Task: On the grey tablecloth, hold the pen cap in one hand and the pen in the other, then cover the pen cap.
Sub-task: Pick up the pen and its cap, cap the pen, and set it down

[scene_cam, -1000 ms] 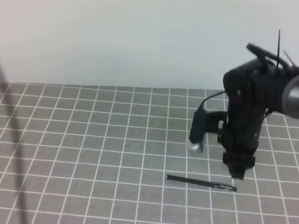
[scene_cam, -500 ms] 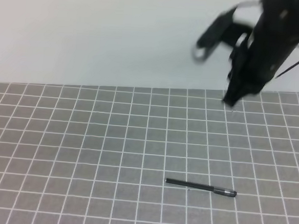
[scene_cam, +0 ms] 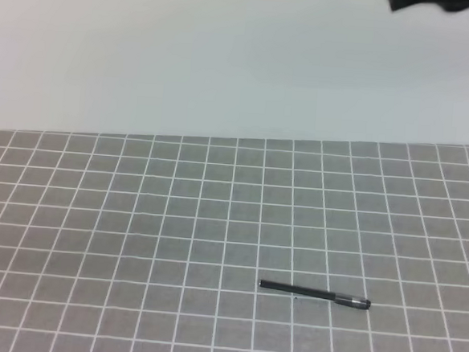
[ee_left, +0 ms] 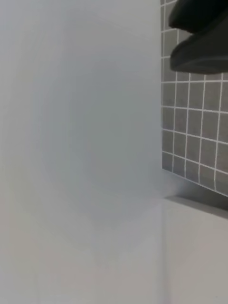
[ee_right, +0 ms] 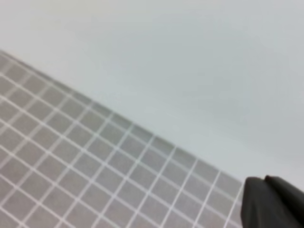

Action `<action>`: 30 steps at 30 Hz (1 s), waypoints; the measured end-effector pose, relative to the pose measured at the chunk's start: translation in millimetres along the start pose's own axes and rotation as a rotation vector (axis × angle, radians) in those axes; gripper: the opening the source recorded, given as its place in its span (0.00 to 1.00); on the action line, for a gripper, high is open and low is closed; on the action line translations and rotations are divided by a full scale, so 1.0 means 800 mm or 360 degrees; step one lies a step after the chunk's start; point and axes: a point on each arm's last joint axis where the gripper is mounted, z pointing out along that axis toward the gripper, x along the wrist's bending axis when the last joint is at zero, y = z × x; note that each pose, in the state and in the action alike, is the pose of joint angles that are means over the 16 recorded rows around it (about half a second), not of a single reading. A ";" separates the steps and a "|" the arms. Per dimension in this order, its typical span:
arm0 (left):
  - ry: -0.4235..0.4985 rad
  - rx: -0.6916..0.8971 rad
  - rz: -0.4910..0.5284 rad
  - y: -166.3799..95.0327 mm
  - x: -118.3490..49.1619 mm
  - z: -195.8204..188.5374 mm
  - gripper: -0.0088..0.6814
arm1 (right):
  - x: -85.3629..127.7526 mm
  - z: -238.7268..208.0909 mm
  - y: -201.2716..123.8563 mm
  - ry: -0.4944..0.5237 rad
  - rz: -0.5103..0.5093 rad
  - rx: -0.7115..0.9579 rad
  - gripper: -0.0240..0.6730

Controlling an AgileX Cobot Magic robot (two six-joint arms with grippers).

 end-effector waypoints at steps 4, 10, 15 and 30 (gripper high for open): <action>0.0041 -0.0071 0.0039 0.001 0.003 0.000 0.15 | 0.005 -0.036 -0.003 -0.0031 0.0070 -0.0170 0.04; -0.0041 -0.0167 0.0084 -0.005 -0.002 0.000 0.15 | 0.015 -0.075 -0.038 -0.0037 0.0130 -0.0326 0.04; -0.0195 -0.0122 0.0110 -0.027 -0.013 -0.003 0.15 | 0.020 -0.099 -0.084 -0.0003 0.0199 -0.0346 0.04; -0.0341 0.0181 -0.0072 -0.102 -0.017 -0.035 0.15 | 0.010 -0.135 -0.166 -0.0071 0.0285 -0.0098 0.04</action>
